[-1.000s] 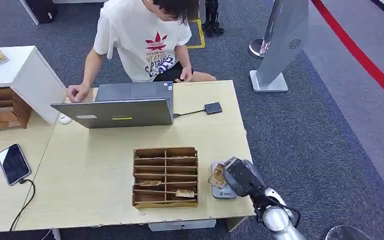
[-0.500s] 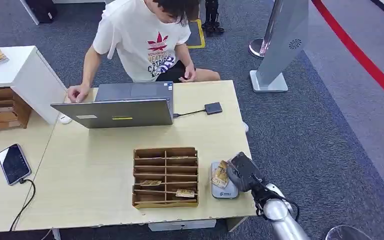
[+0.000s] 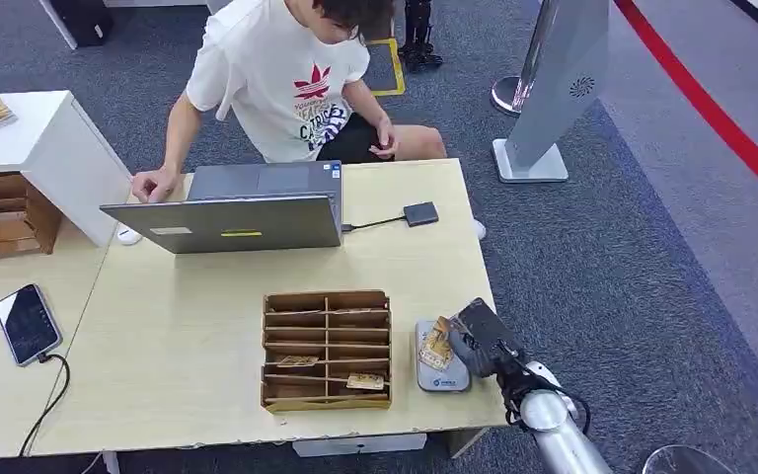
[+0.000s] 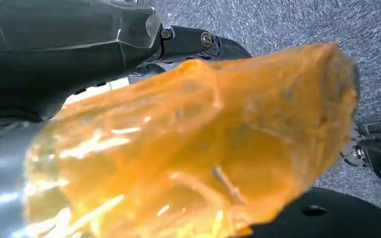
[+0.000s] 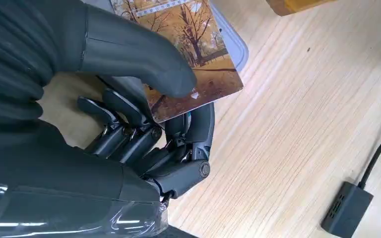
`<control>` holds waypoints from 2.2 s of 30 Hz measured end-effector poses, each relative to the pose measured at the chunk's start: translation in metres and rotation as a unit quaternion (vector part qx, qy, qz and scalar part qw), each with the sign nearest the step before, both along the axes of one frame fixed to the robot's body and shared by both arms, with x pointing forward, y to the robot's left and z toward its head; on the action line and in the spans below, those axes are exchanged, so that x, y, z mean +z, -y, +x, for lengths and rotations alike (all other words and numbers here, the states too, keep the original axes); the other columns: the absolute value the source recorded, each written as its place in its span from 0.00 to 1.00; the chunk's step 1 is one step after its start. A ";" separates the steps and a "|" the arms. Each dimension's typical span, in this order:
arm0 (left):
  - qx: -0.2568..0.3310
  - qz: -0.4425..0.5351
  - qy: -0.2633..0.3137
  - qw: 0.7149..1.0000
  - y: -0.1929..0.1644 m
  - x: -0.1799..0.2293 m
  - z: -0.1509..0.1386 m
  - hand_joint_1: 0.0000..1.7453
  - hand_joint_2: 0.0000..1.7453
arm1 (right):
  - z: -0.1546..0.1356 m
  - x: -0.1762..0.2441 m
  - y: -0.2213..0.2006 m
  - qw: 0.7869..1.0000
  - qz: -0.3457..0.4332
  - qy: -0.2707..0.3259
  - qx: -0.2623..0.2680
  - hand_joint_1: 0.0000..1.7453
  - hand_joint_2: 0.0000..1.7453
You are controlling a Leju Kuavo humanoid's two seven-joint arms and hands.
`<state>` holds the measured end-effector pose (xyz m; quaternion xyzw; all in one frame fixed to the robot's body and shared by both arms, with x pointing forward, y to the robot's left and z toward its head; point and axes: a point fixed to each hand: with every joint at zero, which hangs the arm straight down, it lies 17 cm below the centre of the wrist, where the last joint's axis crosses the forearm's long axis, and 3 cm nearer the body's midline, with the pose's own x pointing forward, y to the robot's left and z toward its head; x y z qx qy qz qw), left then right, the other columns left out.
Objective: Pass the card to the sensor for recognition and then transmit it.
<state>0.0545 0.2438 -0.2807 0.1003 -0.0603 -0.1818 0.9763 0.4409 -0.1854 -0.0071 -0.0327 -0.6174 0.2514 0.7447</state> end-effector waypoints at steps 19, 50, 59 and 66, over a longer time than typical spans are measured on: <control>0.001 0.002 0.000 1.000 -0.001 0.000 0.000 0.00 0.00 | 0.001 -0.001 -0.002 1.000 0.004 -0.003 -0.002 1.00 1.00; 0.001 0.002 0.000 1.000 -0.001 0.000 0.000 0.00 0.00 | 0.003 -0.001 -0.004 1.000 0.006 -0.005 0.000 1.00 1.00; 0.001 0.002 -0.001 1.000 -0.001 0.000 0.000 0.00 0.00 | 0.003 -0.002 -0.004 1.000 0.006 -0.005 0.000 1.00 1.00; 0.001 0.003 -0.004 1.000 -0.002 0.000 -0.001 0.00 0.00 | 0.002 -0.003 -0.004 1.000 0.006 -0.008 0.000 1.00 1.00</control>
